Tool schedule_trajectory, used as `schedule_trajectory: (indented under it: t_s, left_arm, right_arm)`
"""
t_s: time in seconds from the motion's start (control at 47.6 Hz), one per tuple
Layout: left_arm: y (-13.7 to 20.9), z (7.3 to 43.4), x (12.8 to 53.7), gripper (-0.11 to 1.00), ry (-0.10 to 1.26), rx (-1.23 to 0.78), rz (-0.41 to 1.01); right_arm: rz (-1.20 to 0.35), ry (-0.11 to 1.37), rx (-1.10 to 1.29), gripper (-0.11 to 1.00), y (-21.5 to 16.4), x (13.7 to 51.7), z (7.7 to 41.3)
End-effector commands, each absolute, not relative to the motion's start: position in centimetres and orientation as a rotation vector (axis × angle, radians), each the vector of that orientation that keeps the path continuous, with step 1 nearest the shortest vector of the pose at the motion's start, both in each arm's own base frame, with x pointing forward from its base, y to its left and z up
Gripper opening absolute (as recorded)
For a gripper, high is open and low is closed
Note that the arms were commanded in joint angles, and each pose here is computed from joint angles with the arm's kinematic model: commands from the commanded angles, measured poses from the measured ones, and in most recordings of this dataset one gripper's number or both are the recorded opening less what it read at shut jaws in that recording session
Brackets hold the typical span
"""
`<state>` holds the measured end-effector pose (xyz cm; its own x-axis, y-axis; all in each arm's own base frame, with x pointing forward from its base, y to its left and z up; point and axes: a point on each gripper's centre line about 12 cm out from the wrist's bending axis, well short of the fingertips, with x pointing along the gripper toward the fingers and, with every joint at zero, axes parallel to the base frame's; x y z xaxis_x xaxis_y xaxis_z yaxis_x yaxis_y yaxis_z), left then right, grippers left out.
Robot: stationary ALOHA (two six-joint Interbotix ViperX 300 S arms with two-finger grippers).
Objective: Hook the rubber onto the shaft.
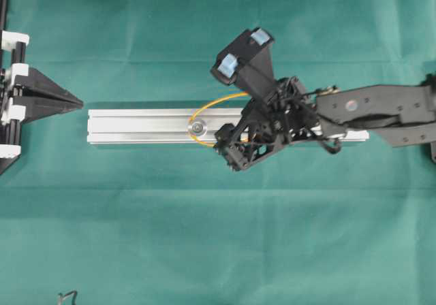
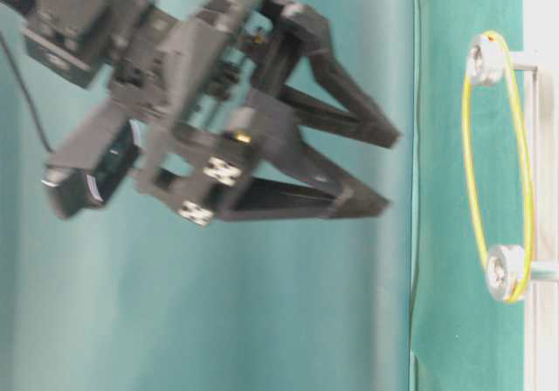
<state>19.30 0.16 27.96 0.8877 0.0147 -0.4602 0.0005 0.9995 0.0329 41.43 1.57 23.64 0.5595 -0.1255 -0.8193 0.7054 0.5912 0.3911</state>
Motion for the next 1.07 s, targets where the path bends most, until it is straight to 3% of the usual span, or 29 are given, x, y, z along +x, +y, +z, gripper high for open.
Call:
schedule_trajectory:
  t_s: [0.0, 0.651, 1.05]
  left_arm:
    - [0.2, 29.2, 19.7, 0.00, 0.448, 0.031, 0.011]
    - [0.2, 29.3, 19.7, 0.00, 0.446, 0.031, 0.011]
    - [0.2, 29.4, 19.7, 0.00, 0.445, 0.031, 0.011]
  right_arm:
    - [-0.524, 0.774, 0.805, 0.91, 1.5, 41.0, 26.8]
    - [-0.515, 0.770, 0.776, 0.91, 1.2, 40.0, 28.3]
    - [-0.408, 0.819, 0.536, 0.91, 1.2, 39.8, 28.4]
